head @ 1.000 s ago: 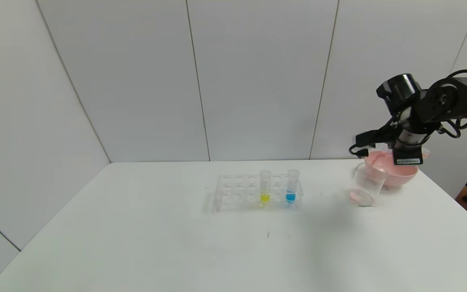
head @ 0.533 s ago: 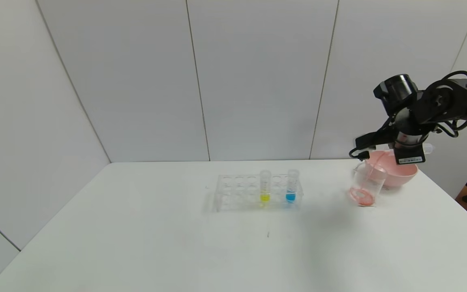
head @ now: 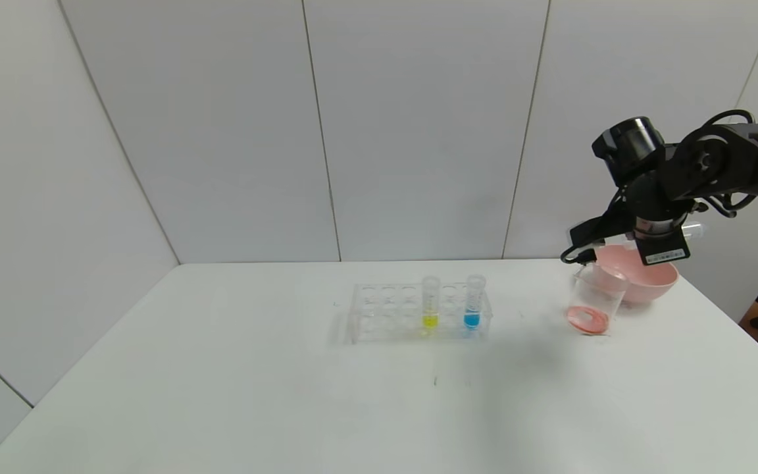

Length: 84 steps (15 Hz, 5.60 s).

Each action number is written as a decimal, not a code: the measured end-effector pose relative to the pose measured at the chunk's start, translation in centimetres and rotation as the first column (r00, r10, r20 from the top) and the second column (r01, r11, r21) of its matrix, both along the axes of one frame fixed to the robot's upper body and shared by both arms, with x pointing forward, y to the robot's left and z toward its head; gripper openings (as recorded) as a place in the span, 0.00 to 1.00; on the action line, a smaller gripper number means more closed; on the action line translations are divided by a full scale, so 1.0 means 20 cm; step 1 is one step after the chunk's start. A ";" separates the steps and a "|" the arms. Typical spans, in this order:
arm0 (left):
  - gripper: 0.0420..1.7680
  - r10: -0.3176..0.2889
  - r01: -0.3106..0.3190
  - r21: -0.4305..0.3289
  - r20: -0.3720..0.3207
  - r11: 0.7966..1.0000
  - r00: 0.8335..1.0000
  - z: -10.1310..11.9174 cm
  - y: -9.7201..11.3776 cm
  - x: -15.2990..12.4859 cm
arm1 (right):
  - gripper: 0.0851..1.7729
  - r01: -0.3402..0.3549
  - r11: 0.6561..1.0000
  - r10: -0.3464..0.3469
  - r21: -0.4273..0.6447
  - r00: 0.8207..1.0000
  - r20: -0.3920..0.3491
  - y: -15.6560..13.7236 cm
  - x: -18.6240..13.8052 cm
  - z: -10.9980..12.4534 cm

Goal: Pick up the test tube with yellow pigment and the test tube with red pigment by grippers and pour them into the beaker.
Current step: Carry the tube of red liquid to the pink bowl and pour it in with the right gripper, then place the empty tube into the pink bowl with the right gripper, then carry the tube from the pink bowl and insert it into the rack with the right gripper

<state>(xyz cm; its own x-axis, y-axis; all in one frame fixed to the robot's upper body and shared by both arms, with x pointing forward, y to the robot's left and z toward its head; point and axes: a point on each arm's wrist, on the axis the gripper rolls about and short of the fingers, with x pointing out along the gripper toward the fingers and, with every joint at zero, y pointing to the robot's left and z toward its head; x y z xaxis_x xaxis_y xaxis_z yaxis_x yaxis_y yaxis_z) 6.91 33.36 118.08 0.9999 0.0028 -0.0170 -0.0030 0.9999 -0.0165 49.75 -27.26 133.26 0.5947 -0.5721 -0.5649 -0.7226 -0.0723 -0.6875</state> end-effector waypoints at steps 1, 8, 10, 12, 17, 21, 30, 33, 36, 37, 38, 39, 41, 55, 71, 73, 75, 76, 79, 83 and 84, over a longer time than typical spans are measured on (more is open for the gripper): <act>0.97 0.000 0.000 0.000 0.000 1.000 1.000 0.00 0.00 0.00 | 0.24 -0.002 1.000 0.002 -0.001 1.000 0.000 0.01 0.00 0.00; 0.97 0.000 0.000 0.000 0.000 1.000 1.000 0.00 0.00 0.00 | 0.24 0.001 1.000 -0.002 0.024 1.000 0.027 0.00 0.01 0.01; 0.97 0.000 0.000 0.000 0.000 1.000 1.000 0.00 0.00 0.00 | 0.24 -0.042 0.994 0.035 0.103 0.997 0.067 -0.01 0.02 0.03; 0.97 0.000 0.000 0.000 0.000 1.000 1.000 0.00 0.00 0.00 | 0.24 -0.083 0.977 0.065 0.194 0.993 0.098 -0.03 0.00 0.07; 0.97 0.000 0.000 0.000 0.000 1.000 1.000 0.00 0.00 0.00 | 0.24 -0.011 0.818 -0.152 0.575 0.960 0.234 -0.08 -0.07 0.17; 0.97 0.000 0.000 0.000 0.000 1.000 1.000 0.00 0.00 0.00 | 0.24 0.038 0.491 -0.402 0.871 0.896 0.187 -0.14 -0.11 0.22; 0.97 0.000 0.000 0.000 0.000 1.000 1.000 0.00 0.00 0.00 | 0.24 -0.016 0.097 -0.654 0.995 0.752 0.076 -0.54 -0.23 0.17; 0.97 0.000 0.000 0.000 0.000 1.000 1.000 0.00 0.00 0.00 | 0.24 -0.224 0.085 -0.662 0.971 0.716 0.223 -0.66 -0.28 0.12; 0.97 0.000 0.000 0.000 0.000 1.000 1.000 0.00 0.00 0.00 | 0.24 -0.324 0.047 -0.713 0.945 0.651 0.259 -0.75 -0.29 0.03; 0.97 0.000 0.000 0.000 0.000 1.000 1.000 0.00 0.00 0.00 | 0.24 -0.347 0.027 -0.726 0.937 0.638 0.257 -0.76 -0.26 0.00; 0.97 0.000 0.000 0.000 0.000 1.000 1.000 0.00 0.00 0.00 | 0.24 -0.367 0.012 -0.736 0.930 0.626 0.256 -0.77 -0.24 -0.03; 0.97 0.000 0.000 0.000 0.000 1.000 1.000 0.00 0.00 0.00 | 0.24 -0.388 0.001 -0.744 0.922 0.616 0.260 -0.78 -0.20 -0.07; 0.97 0.000 0.000 0.000 0.000 1.000 1.000 0.00 0.00 0.00 | 0.24 -0.421 -0.021 -0.756 0.907 0.600 0.261 -0.80 -0.13 -0.14; 0.97 0.000 0.000 0.000 0.000 1.000 1.000 0.00 0.00 0.00 | 0.24 -0.392 -0.085 -0.764 0.916 0.616 0.192 -0.76 0.18 -0.50; 0.97 0.000 0.000 0.000 0.000 1.000 1.000 0.00 0.00 0.00 | 0.78 -0.410 -0.075 -0.768 0.909 0.605 0.210 -0.78 0.17 -0.46; 0.97 0.000 0.000 0.000 0.000 1.000 1.000 0.00 0.00 0.00 | 0.82 -0.442 -0.055 -0.779 0.895 0.580 0.239 -0.77 0.15 -0.38; 0.97 0.000 0.000 0.000 0.000 1.000 1.000 0.00 0.00 0.00 | 0.85 -0.461 -0.039 -0.780 0.886 0.568 0.261 -0.74 0.12 -0.31; 0.97 0.000 0.000 0.000 0.000 1.000 1.000 0.00 0.00 0.00 | 0.87 -0.454 -0.039 -0.774 0.890 0.577 0.260 -0.72 0.09 -0.28; 0.97 0.000 0.000 0.000 0.000 1.000 1.000 0.00 0.00 0.00 | 0.90 -0.413 -0.062 -0.750 0.908 0.620 0.230 -0.60 -0.05 -0.22; 0.97 0.000 0.000 0.000 0.000 1.000 1.000 0.00 0.00 0.00 | 0.92 -0.363 -0.114 -0.701 0.925 0.689 0.183 -0.41 -0.29 -0.20; 0.97 0.000 0.000 0.000 0.000 1.000 1.000 0.00 0.00 0.00 | 0.93 -0.346 -0.128 -0.687 0.929 0.707 0.169 -0.37 -0.35 -0.21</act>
<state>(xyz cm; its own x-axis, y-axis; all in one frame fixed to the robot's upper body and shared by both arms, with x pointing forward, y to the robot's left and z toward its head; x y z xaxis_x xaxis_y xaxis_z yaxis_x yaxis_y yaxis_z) 6.91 33.36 118.08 0.9999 0.0028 -0.0170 -0.0030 0.9999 -0.0165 42.68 -34.67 129.14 0.9669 0.0688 -0.2458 -0.0616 0.9974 0.0369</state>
